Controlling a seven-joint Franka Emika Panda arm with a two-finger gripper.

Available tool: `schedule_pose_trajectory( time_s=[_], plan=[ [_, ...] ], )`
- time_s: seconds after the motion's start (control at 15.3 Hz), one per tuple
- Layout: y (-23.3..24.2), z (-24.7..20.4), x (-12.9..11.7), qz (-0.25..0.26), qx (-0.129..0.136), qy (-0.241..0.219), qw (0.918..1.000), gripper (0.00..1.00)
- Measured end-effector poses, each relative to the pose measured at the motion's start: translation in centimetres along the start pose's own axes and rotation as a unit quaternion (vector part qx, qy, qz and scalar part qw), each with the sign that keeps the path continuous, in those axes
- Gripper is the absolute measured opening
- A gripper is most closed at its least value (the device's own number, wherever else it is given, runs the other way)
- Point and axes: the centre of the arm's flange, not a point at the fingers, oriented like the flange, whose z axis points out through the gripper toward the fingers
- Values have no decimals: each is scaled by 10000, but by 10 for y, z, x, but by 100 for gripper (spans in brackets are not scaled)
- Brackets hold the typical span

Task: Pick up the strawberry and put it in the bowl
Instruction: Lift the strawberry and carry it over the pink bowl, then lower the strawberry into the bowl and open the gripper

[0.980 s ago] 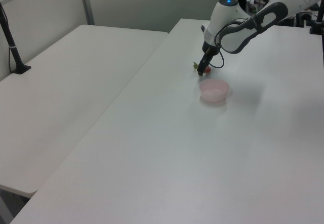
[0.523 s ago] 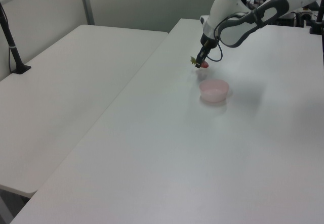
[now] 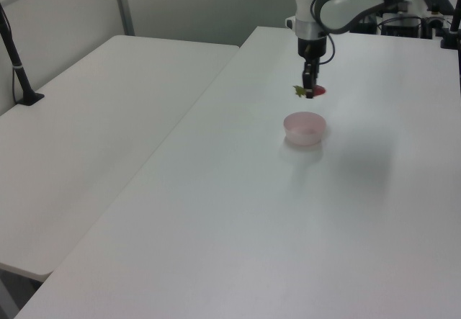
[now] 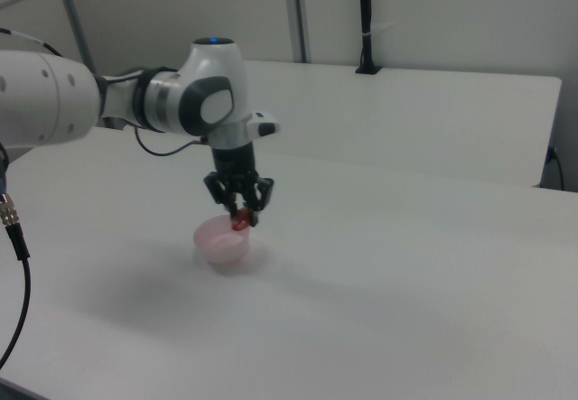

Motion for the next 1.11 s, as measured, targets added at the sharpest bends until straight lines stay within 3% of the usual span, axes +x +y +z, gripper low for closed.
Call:
schedule_pose_trajectory(
  time_s=[0.26,0.52,0.98,1.11],
  plan=[
    [-34,8,-4,-252,97,-292,9992,41],
    [-55,31,1,-33,116,-465,9988,41],
    [-56,26,9,553,325,-161,9978,43],
    [-56,26,9,667,324,-161,9971,59]
  ],
)
